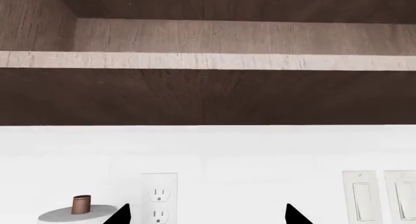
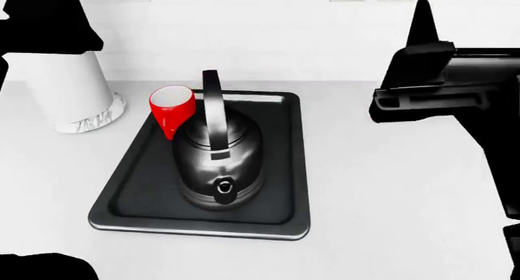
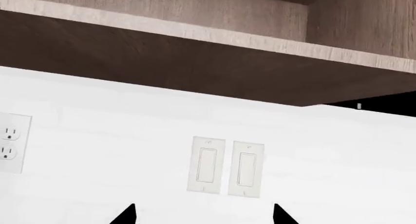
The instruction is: Pick the kettle from the counter and place it on the tray. Then pick the mug from the cabinet and place it on the tray. Then close the cabinet doors.
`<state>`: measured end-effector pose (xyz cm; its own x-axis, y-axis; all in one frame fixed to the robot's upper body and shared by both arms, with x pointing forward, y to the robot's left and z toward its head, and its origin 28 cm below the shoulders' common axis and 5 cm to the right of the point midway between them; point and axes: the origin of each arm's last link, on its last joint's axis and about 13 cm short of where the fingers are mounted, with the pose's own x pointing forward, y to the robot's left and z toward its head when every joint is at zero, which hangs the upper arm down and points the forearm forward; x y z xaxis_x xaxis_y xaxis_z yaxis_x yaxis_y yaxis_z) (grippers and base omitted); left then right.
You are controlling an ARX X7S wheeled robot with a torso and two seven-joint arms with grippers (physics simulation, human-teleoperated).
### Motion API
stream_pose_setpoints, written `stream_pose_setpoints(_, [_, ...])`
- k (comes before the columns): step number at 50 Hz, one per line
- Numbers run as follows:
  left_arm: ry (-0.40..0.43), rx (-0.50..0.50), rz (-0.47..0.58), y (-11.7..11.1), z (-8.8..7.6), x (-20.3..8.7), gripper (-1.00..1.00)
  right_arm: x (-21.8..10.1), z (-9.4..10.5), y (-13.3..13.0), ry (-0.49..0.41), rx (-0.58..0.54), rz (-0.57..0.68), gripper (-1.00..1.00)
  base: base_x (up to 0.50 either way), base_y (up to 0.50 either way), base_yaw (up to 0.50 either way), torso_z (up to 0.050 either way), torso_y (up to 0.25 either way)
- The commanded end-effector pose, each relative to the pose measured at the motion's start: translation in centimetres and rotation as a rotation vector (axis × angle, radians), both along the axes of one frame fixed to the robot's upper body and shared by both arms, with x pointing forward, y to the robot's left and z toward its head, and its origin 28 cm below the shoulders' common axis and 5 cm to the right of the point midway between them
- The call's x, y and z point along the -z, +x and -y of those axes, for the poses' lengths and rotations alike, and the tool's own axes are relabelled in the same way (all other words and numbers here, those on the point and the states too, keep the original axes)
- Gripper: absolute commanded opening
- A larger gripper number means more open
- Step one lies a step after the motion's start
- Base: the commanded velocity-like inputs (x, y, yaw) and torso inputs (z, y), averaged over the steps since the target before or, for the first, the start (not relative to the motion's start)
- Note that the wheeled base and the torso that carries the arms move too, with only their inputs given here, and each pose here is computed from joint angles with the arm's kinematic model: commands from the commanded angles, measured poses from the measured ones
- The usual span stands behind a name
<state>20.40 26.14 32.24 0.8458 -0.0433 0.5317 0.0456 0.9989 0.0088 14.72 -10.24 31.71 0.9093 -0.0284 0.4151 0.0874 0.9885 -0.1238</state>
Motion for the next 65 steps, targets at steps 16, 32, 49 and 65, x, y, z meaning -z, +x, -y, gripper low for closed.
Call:
stream_pose_setpoints(16, [-0.033, -0.006, 0.152, -3.1, 0.8, -1.2, 1.0, -0.4, 3.8, -4.2, 0.01, 0.185, 0.197, 1.0, 0.0, 0.0, 0.0, 0.0, 0.0])
stream_pose_setpoints(32, [-0.035, -0.028, 0.219, -3.9, 0.7, -1.5, 1.0, -0.8, 4.2, -4.7, 0.016, 0.204, 0.266, 1.0, 0.0, 0.0, 0.0, 0.0, 0.0])
stream_pose_setpoints(49, [-0.033, -0.023, 0.227, -3.9, 0.7, -1.4, 1.0, -0.8, 4.2, -4.6, 0.024, 0.205, 0.276, 1.0, 0.0, 0.0, 0.0, 0.0, 0.0])
stream_pose_setpoints(65, [-0.033, -0.02, 0.226, -3.9, 0.7, -1.3, 1.0, -0.7, 4.2, -4.7, 0.047, 0.183, 0.276, 1.0, 0.0, -0.29, 0.0, 0.0, 0.0])
